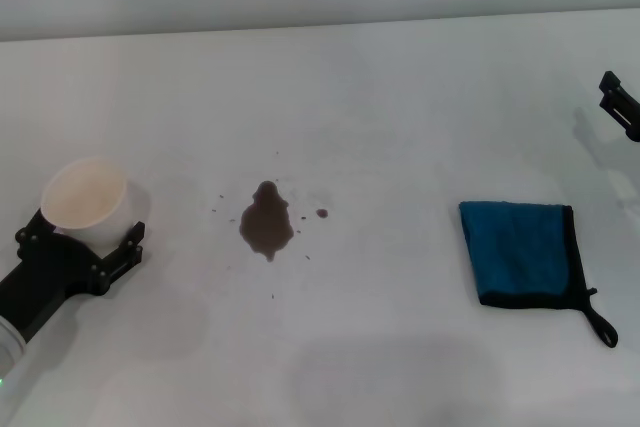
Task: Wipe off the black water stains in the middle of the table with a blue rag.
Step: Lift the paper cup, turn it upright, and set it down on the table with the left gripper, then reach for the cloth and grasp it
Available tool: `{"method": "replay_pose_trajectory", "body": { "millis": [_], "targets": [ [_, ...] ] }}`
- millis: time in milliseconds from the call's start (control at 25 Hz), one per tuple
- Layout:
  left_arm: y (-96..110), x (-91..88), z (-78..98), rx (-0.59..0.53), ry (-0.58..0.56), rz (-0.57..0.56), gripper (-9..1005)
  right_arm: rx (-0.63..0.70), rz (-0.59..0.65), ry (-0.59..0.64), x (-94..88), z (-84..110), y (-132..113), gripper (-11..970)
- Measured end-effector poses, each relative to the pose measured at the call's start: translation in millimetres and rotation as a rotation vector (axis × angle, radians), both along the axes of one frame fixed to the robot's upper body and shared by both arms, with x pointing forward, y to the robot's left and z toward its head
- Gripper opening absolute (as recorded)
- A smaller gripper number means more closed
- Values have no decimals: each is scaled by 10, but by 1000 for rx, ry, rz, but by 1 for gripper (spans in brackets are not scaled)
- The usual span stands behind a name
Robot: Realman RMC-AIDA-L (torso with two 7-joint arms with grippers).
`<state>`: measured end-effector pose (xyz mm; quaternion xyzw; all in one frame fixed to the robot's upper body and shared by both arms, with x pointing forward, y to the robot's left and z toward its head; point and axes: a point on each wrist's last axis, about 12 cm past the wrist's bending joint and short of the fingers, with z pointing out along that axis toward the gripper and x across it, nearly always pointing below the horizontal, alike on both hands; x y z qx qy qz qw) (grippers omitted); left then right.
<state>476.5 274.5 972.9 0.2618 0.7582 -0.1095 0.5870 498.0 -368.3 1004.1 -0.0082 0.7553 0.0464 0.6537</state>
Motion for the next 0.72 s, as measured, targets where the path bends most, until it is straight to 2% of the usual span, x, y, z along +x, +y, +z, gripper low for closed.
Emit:
{"method": "replay_pose_trajectory", "body": {
  "millis": [360,720],
  "targets": [
    [13,-93,-33,-16,10,14,876,2,-2,4,-20,-12,-3,867],
    [120,-364,-30,-92,-35,84,874,-3,3,-2,4,5,-1,867]
  ]
}}
